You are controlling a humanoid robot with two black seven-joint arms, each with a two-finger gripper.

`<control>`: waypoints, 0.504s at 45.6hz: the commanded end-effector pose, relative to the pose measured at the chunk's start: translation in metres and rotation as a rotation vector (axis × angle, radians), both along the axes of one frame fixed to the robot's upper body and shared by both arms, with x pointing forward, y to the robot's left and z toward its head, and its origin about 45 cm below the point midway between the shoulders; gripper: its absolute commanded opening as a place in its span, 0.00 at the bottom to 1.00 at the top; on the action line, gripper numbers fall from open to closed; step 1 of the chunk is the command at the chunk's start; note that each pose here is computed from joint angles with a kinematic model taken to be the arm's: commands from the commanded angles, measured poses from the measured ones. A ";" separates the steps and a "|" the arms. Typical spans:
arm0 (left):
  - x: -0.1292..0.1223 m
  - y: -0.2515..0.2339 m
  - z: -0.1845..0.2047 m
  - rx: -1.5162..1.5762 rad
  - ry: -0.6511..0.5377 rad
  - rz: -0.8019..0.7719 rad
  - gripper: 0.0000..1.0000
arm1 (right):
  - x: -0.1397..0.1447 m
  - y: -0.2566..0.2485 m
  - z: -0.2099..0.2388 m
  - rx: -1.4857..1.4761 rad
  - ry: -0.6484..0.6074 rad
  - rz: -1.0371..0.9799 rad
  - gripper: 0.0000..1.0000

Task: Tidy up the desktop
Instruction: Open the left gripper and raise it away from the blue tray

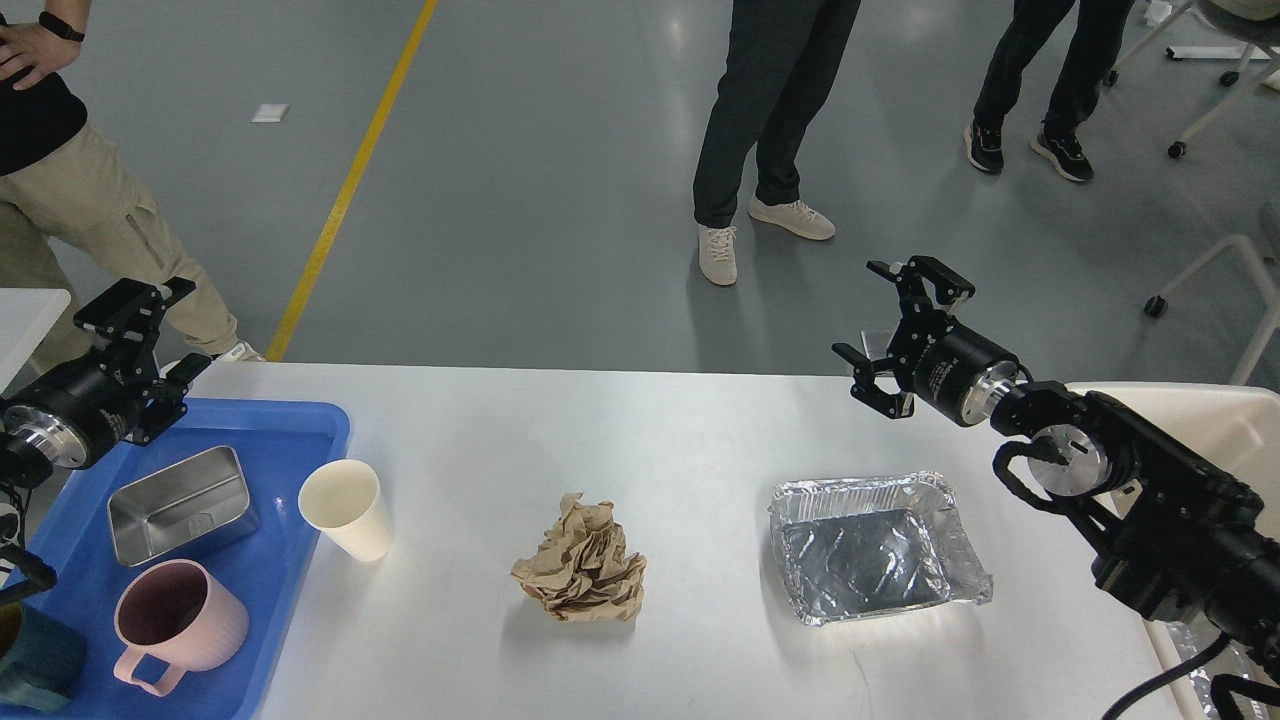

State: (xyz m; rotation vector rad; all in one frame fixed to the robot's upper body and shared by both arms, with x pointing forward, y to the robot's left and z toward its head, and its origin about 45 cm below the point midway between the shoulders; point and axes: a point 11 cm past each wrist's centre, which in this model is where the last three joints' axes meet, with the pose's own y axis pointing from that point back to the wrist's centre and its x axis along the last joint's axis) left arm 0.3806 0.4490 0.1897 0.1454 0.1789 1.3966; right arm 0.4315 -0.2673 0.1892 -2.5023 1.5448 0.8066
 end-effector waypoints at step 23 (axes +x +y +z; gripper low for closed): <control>0.002 0.004 0.003 -0.213 0.000 0.061 0.97 | 0.000 0.005 0.000 0.006 -0.001 0.009 1.00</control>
